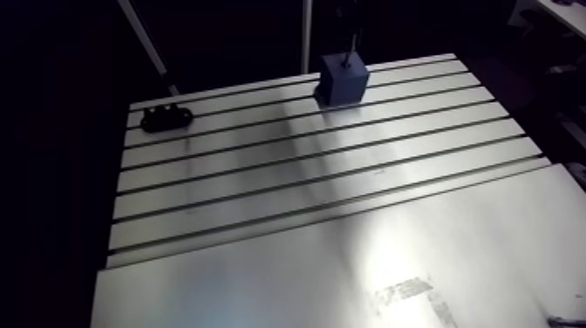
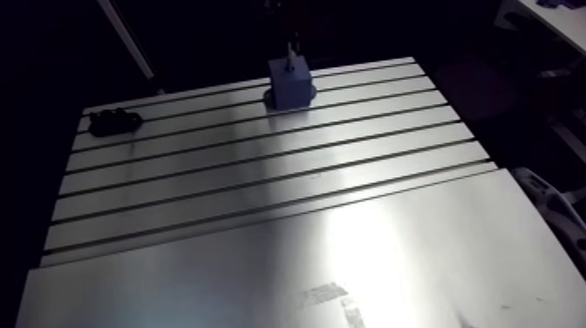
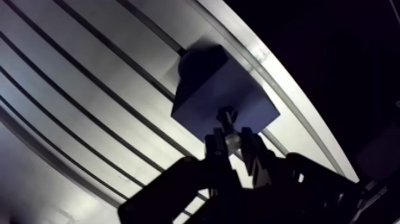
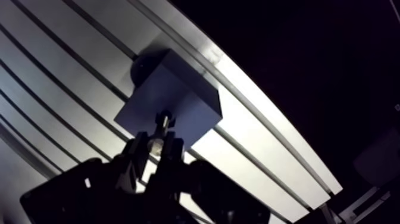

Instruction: Pick up the M10 bolt and insert it into the hex recess until seated.

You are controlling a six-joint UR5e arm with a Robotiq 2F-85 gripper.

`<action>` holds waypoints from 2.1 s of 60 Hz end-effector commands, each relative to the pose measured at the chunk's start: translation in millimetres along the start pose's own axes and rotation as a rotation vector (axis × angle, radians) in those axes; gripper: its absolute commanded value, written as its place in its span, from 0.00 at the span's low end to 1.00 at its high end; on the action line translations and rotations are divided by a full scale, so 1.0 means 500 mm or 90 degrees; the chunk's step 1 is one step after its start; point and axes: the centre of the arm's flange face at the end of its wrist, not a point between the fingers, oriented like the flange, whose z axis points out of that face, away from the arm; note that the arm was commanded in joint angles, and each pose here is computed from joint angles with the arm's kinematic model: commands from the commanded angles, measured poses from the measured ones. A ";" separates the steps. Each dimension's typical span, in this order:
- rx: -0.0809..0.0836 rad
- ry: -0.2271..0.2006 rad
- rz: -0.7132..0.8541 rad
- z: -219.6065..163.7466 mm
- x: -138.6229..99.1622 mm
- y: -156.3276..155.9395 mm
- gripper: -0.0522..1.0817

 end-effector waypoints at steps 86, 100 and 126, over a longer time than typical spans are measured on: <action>0.001 -0.002 0.000 0.007 0.002 0.002 0.93; 0.001 0.002 -0.002 0.004 0.003 0.003 0.93; 0.000 0.004 -0.011 -0.003 0.003 0.004 0.94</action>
